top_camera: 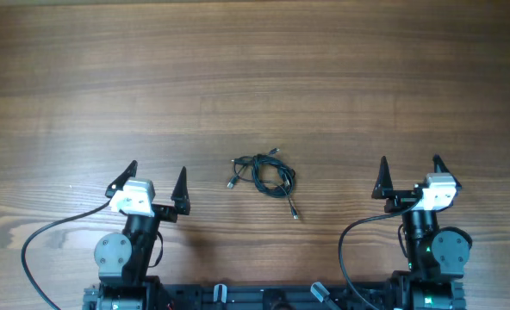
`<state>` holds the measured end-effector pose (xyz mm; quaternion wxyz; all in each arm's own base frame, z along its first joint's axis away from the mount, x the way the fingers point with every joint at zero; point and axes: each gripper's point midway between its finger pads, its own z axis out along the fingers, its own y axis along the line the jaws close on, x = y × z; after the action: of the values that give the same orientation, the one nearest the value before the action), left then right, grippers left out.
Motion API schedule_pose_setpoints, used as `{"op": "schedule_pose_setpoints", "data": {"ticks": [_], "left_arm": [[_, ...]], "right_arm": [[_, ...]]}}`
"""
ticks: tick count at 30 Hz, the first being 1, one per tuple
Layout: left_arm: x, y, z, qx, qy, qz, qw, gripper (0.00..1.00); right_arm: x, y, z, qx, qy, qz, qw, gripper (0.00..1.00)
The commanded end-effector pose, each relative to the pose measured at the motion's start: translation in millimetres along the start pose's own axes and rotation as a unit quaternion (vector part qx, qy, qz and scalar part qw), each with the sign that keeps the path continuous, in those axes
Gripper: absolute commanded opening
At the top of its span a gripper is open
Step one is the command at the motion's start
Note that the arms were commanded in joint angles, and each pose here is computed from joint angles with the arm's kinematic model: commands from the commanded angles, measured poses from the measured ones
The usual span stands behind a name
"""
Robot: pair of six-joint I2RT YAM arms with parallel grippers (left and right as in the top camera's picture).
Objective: Untangle cables
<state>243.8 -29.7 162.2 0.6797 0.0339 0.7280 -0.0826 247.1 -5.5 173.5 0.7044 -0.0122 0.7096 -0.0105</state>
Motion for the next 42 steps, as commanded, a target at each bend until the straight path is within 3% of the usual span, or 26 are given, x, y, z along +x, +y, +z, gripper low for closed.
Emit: {"op": "schedule_pose_setpoints", "data": {"ticks": [1, 29, 31, 36, 40, 42], "left_arm": [[1.7, 0.3, 0.2, -0.001, -0.002, 0.008, 1.0, 1.0], [1.8, 0.8, 0.3, -0.003, -0.001, 0.011, 1.0, 1.0], [-5.1, 8.2, 0.0, -0.026, -0.015, 0.051, 0.998, 1.0], [-13.3, 7.6, -0.4, -0.025, -0.031, 0.053, 0.998, 1.0], [-22.5, 31.6, -4.1, -0.098, -0.047, 0.064, 0.992, 1.0], [-32.5, 31.0, -5.2, -0.098, -0.067, 0.065, 0.991, 1.0]], "right_arm": [[-2.0, -1.2, -0.5, 0.004, -0.005, -0.009, 1.0, 1.0], [-2.0, -1.1, -0.5, 0.004, -0.005, -0.009, 1.0, 1.0], [-2.0, -1.1, -0.5, 0.004, -0.005, -0.009, 1.0, 1.0], [-2.0, -1.1, -0.5, 0.004, -0.005, -0.009, 1.0, 1.0], [-1.9, -1.2, -0.5, 0.004, -0.005, -0.009, 1.0, 1.0], [-1.9, -1.1, -0.5, 0.004, -0.005, -0.009, 1.0, 1.0]]}}
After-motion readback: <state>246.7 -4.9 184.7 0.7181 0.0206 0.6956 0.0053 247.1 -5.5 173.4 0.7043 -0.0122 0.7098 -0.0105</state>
